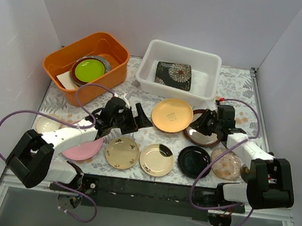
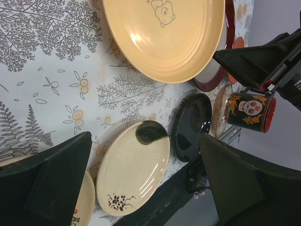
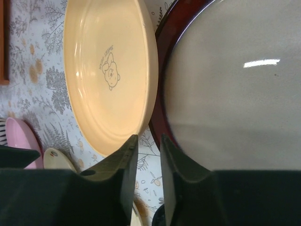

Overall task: Place the plates into the plastic bin on the countertop
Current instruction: Pick up the plate at the center of the board.

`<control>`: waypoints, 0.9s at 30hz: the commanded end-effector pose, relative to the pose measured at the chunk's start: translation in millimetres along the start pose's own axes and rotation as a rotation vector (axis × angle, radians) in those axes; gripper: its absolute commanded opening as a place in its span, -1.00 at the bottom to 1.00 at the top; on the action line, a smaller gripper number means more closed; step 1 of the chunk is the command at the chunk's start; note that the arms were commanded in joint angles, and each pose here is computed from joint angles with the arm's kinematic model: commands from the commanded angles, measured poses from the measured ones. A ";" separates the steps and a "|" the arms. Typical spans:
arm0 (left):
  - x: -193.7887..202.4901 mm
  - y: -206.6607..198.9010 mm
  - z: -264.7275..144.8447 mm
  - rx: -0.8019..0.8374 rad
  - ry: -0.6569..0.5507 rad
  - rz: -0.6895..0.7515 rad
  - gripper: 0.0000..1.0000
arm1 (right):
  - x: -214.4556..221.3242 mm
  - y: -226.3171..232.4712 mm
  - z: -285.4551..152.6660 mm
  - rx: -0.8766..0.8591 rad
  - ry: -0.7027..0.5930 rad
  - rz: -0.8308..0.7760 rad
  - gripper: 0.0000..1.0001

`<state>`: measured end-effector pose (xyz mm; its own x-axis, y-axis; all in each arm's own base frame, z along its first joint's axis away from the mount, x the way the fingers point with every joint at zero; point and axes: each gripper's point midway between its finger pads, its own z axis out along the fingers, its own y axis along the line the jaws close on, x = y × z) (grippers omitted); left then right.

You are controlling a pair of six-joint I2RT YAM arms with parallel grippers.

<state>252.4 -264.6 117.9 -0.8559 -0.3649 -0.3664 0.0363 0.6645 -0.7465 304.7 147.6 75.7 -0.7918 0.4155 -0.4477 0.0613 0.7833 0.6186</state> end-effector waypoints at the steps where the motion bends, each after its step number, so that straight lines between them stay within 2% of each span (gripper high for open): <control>1: -1.2 -4.8 -7.0 0.019 -0.024 0.011 0.96 | -15.1 17.6 -0.7 -0.066 -0.038 -0.010 -0.26; 9: 0.7 -3.2 -3.8 0.012 -0.015 0.009 0.96 | -21.4 23.0 -1.2 -0.082 -0.057 -0.014 -0.16; 19: 2.9 -2.2 -4.9 0.012 -0.015 0.011 0.96 | -30.5 17.2 25.2 -0.029 -0.021 0.012 -0.18; 23: 3.3 -2.5 -4.5 0.012 -0.011 0.008 0.96 | -34.0 17.3 29.9 -0.019 -0.025 0.012 -0.26; 27: 2.5 -4.0 -5.0 0.017 -0.013 0.013 0.96 | -33.0 15.7 31.7 -0.009 -0.018 0.004 -0.44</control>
<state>247.6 -264.3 112.2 -0.8624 -0.3618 -0.3541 0.0253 0.6679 -0.7439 336.1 158.1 66.5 -0.8014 0.4291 -0.4168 0.0881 0.7738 0.6272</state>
